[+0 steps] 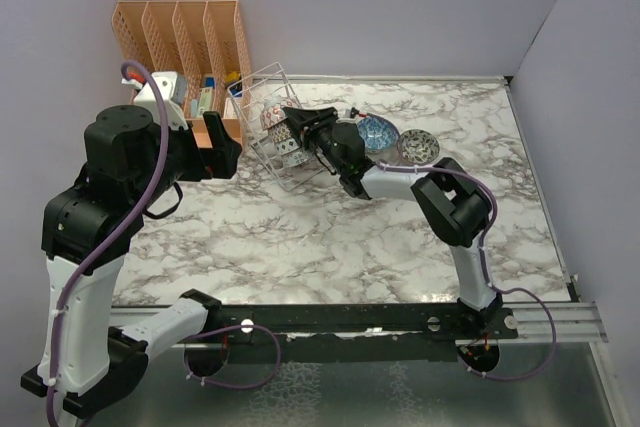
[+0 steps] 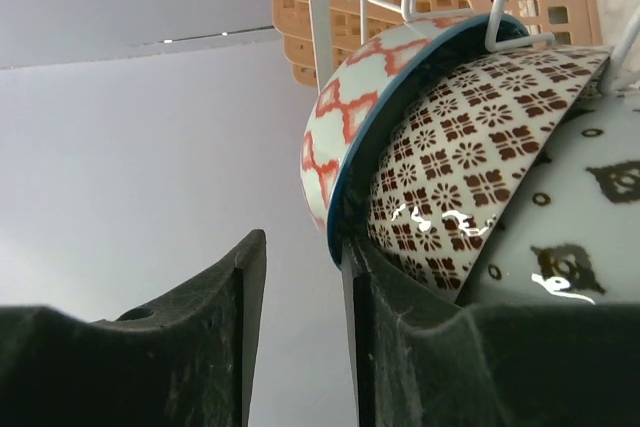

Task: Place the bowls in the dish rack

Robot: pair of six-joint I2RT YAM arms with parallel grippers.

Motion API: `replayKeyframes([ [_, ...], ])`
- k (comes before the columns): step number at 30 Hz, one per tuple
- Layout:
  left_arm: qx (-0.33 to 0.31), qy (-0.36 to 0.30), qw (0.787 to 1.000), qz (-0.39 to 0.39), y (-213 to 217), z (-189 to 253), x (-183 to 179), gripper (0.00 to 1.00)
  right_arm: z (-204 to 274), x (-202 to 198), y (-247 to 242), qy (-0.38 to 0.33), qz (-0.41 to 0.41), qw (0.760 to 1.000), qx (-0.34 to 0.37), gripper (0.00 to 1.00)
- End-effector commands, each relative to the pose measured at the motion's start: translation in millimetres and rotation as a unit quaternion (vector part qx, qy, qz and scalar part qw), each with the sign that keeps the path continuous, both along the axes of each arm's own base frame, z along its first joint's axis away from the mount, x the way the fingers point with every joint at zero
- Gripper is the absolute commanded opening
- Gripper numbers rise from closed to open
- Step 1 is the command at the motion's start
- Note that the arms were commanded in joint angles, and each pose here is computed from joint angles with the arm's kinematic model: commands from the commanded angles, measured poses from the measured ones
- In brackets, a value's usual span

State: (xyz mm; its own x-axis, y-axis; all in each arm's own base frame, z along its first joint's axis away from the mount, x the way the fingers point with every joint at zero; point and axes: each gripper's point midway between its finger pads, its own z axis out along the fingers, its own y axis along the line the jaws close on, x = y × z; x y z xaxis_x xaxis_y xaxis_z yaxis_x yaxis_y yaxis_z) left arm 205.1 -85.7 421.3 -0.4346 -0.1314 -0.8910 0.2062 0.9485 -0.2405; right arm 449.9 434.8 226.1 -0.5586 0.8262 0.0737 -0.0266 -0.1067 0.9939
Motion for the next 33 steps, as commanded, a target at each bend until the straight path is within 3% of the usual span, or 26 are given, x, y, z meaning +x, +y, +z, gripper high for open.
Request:
replayKeyframes([
  [1,-0.013,-0.016,1.0,-0.005,-2,10,-2,0.99,22,-19,-3,0.017,0.02,1.0,0.005,0.37],
  [14,-0.023,-0.02,0.999,-0.009,-5,17,-4,0.99,27,-67,-36,0.047,0.044,0.996,-0.064,0.38],
  [19,-0.028,-0.025,0.999,-0.009,-4,23,-5,0.99,22,-86,-81,0.049,0.028,0.975,-0.217,0.45],
  [22,-0.033,-0.03,0.999,-0.009,-5,27,-6,0.99,19,-85,-129,0.065,-0.006,0.931,-0.359,0.53],
  [26,-0.036,-0.03,0.999,-0.01,-6,28,-4,0.99,12,-90,-203,0.093,-0.051,0.837,-0.537,0.6],
  [29,-0.036,-0.028,0.999,-0.01,-8,25,-2,0.99,11,-88,-239,0.078,-0.041,0.779,-0.62,0.62],
  [33,-0.041,-0.026,0.999,-0.012,-12,22,3,0.99,-13,-71,-277,0.082,0.012,0.732,-0.677,0.63],
])
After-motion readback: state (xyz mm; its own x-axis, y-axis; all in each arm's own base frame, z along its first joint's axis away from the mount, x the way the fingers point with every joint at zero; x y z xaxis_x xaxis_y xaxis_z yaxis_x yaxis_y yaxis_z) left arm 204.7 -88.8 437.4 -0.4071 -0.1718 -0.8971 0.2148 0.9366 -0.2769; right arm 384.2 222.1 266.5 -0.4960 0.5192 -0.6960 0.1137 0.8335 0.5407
